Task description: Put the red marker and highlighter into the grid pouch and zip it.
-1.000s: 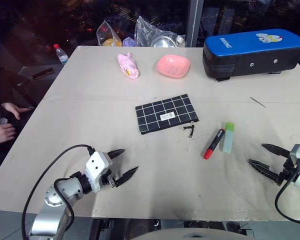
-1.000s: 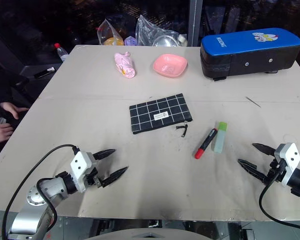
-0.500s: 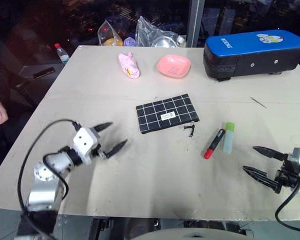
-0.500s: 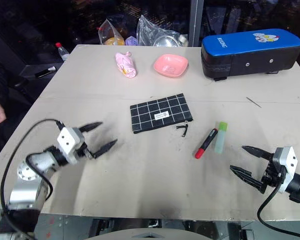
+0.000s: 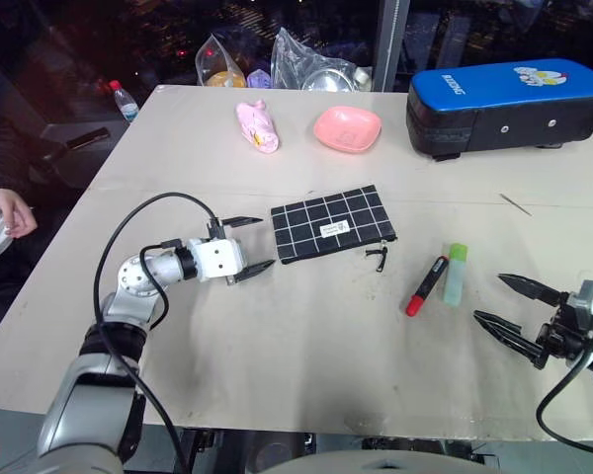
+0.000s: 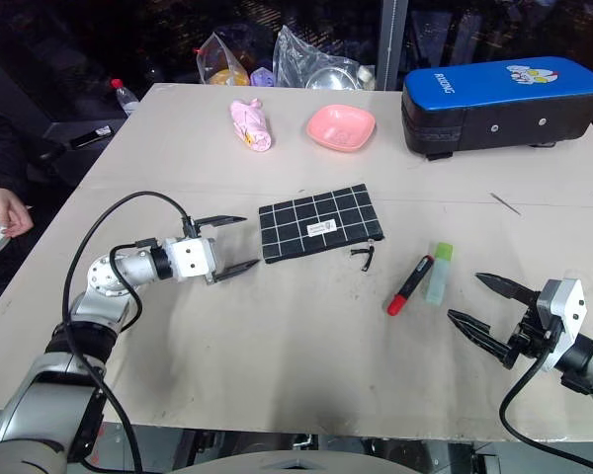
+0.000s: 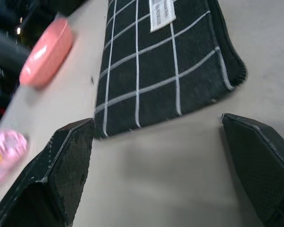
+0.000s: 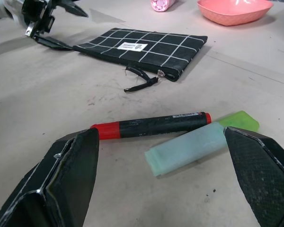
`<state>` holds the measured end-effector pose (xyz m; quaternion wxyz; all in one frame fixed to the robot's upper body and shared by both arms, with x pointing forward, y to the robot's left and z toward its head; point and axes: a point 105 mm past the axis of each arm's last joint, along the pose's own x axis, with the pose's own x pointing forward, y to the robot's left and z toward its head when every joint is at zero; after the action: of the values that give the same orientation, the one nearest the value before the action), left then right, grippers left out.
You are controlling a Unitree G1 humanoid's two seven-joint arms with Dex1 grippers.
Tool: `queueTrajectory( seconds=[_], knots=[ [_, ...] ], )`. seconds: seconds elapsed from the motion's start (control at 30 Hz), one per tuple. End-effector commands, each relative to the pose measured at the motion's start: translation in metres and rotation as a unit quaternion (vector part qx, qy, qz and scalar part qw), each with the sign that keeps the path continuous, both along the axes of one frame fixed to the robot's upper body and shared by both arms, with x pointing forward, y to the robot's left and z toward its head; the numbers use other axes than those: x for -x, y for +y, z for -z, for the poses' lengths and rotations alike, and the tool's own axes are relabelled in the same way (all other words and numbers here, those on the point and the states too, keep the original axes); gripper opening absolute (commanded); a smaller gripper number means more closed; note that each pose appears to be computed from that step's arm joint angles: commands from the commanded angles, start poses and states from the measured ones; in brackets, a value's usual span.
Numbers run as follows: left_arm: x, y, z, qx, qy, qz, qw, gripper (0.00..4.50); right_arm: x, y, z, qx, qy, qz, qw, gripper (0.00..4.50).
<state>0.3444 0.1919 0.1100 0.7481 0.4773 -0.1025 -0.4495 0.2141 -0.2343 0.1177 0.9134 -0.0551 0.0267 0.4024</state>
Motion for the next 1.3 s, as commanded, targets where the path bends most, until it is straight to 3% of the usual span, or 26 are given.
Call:
queueTrajectory(
  seconds=[0.03,0.5,0.63,0.87,1.3],
  knots=[
    [-0.001,-0.013,0.004,-0.025,-0.021,0.035,0.999,4.37,0.000,-0.001,-0.011,0.007,-0.028,0.006,1.000,4.25],
    [-0.014,-0.082,0.003,0.002,-0.059,0.105,0.993,4.37,-0.007,-0.006,-0.008,0.013,-0.026,0.034,0.999,4.25],
    [-0.022,-0.086,0.005,-0.011,-0.071,0.091,0.993,3.14,-0.008,-0.005,-0.009,0.012,-0.030,0.035,0.999,4.25],
    [-0.027,-0.077,0.011,-0.044,-0.087,0.076,0.992,0.13,-0.008,-0.004,-0.011,0.014,-0.033,0.040,0.999,4.25],
    [-0.023,-0.077,-0.014,0.002,-0.172,0.077,0.982,0.03,-0.014,0.004,-0.013,0.012,-0.034,0.036,0.999,4.25]
  ],
)
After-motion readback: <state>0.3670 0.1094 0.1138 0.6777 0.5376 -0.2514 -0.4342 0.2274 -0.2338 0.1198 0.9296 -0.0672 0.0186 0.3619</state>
